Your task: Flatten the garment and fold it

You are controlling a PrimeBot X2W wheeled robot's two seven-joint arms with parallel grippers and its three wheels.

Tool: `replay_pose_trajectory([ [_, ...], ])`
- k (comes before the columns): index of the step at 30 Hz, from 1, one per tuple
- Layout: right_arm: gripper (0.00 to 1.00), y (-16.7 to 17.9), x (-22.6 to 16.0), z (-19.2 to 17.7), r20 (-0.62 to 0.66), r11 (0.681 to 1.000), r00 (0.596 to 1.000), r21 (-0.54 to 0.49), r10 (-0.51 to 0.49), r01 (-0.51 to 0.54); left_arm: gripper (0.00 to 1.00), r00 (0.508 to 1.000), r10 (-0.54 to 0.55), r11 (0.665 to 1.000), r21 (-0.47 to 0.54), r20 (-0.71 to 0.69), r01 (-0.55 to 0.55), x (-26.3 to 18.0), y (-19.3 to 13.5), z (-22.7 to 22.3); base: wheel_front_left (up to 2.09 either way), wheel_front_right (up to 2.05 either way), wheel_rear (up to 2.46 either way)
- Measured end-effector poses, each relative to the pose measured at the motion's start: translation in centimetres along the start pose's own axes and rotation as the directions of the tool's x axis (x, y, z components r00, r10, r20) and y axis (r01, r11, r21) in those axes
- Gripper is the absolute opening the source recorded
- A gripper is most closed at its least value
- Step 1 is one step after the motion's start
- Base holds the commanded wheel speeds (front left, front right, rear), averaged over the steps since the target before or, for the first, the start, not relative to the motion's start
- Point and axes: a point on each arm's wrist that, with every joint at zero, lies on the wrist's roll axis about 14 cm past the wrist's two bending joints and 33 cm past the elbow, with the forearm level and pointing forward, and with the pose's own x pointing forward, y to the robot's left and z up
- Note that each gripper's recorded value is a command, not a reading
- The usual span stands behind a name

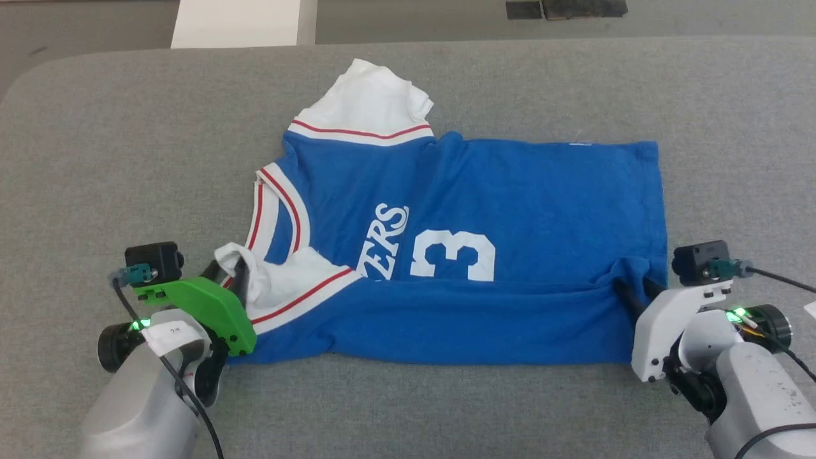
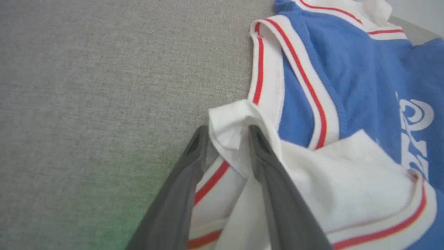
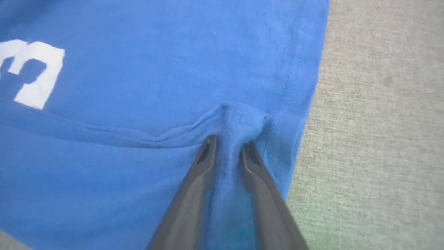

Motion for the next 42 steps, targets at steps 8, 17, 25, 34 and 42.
replay_pose_trajectory([
  [8,1.00,-0.4,-2.2,1.6,0.161,1.000,0.987,0.018,-0.019,0.016,1.00,0.996,-0.009,1.000,0.012,0.087,0.008,-1.6,0.5,3.0,0.00,0.00,0.00],
  [17,1.00,-1.4,-7.0,7.3,0.450,0.996,0.889,0.045,-0.084,0.071,1.00,0.997,-0.058,0.993,0.105,0.044,0.053,-3.9,1.1,6.0,0.00,0.00,0.00],
  [25,1.00,-0.8,-10.8,8.3,0.544,0.993,0.831,0.065,-0.119,0.100,1.00,0.969,-0.114,0.985,0.105,-0.217,0.140,-5.3,0.2,2.6,0.00,0.00,0.00],
  [34,1.00,-0.1,-12.5,8.8,0.581,0.990,0.802,0.097,-0.137,0.100,1.00,0.877,-0.056,0.992,0.071,-0.478,0.102,-6.1,1.7,-3.3,0.00,0.00,0.00],
  [42,1.00,-0.5,-12.2,7.9,0.551,0.987,0.820,0.112,-0.157,0.114,0.11,0.794,-0.042,0.988,0.091,-0.607,0.122,-5.2,1.4,-5.9,0.00,0.00,0.00],
])
